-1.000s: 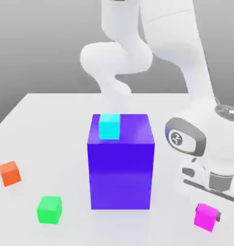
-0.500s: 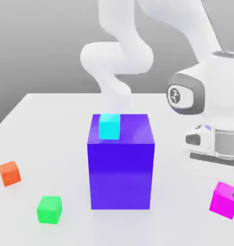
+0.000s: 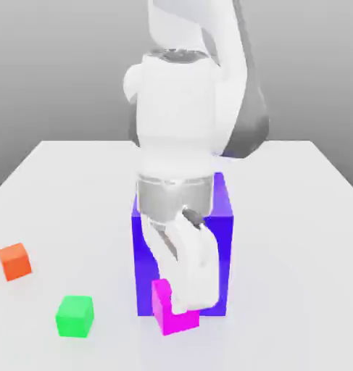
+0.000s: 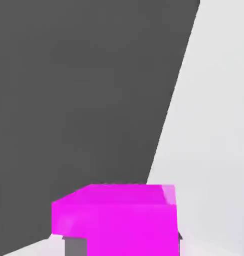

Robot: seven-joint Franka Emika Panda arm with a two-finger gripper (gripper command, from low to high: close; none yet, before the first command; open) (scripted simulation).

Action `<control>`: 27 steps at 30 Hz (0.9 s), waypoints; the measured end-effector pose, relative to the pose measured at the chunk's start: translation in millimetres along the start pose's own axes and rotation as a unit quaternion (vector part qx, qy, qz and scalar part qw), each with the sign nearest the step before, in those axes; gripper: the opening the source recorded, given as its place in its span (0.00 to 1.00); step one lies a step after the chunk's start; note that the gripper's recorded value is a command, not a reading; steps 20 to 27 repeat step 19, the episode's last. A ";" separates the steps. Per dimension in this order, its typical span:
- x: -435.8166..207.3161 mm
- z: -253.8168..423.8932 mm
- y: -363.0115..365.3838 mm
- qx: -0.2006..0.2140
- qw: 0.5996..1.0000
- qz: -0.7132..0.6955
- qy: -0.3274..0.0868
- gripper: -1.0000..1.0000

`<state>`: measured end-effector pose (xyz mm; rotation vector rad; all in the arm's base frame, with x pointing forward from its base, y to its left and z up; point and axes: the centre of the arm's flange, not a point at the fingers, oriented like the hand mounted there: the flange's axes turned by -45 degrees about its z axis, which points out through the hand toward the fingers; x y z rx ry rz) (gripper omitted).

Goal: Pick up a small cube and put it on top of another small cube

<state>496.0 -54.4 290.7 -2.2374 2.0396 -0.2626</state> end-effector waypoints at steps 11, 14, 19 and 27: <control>116.4 42.3 112.0 -0.095 0.943 0.319 0.005 0.00; 114.5 65.9 116.8 -0.097 0.942 0.323 0.005 0.00; 111.0 91.9 123.2 -0.098 0.942 0.322 0.004 1.00; 111.0 91.9 123.2 -0.098 0.942 0.322 0.004 1.00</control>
